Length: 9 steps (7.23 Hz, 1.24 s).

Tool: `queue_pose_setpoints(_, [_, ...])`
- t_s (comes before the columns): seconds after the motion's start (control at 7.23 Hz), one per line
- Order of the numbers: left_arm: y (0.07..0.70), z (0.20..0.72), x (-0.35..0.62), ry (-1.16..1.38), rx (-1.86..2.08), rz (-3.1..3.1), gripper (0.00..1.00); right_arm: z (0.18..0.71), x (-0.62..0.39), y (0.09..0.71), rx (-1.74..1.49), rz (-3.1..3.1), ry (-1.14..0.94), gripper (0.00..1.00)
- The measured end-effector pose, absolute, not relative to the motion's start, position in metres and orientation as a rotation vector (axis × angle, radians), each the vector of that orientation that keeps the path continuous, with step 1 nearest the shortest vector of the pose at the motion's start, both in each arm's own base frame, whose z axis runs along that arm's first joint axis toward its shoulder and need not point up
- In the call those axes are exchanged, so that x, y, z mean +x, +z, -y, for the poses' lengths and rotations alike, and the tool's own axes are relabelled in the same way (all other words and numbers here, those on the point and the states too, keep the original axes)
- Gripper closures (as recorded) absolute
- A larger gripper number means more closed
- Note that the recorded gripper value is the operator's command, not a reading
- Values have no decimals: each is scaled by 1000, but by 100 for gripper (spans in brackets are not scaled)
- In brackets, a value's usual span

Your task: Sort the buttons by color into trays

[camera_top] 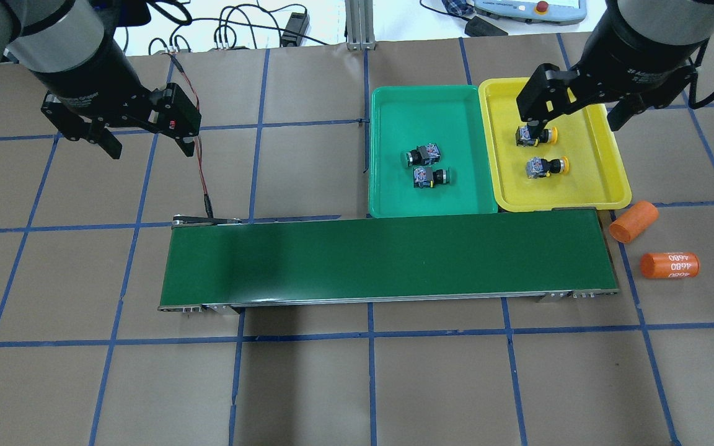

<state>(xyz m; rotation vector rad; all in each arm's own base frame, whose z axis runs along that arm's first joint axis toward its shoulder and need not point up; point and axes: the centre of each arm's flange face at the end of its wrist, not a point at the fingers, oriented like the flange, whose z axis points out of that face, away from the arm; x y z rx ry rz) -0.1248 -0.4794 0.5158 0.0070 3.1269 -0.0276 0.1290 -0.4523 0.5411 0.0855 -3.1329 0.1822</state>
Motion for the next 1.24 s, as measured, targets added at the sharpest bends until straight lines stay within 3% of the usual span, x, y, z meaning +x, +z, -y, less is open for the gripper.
queue_pose_setpoints(1.24, [516,480,-118,-23,-1,-3095,0,453,129,540,79,3131,178,0])
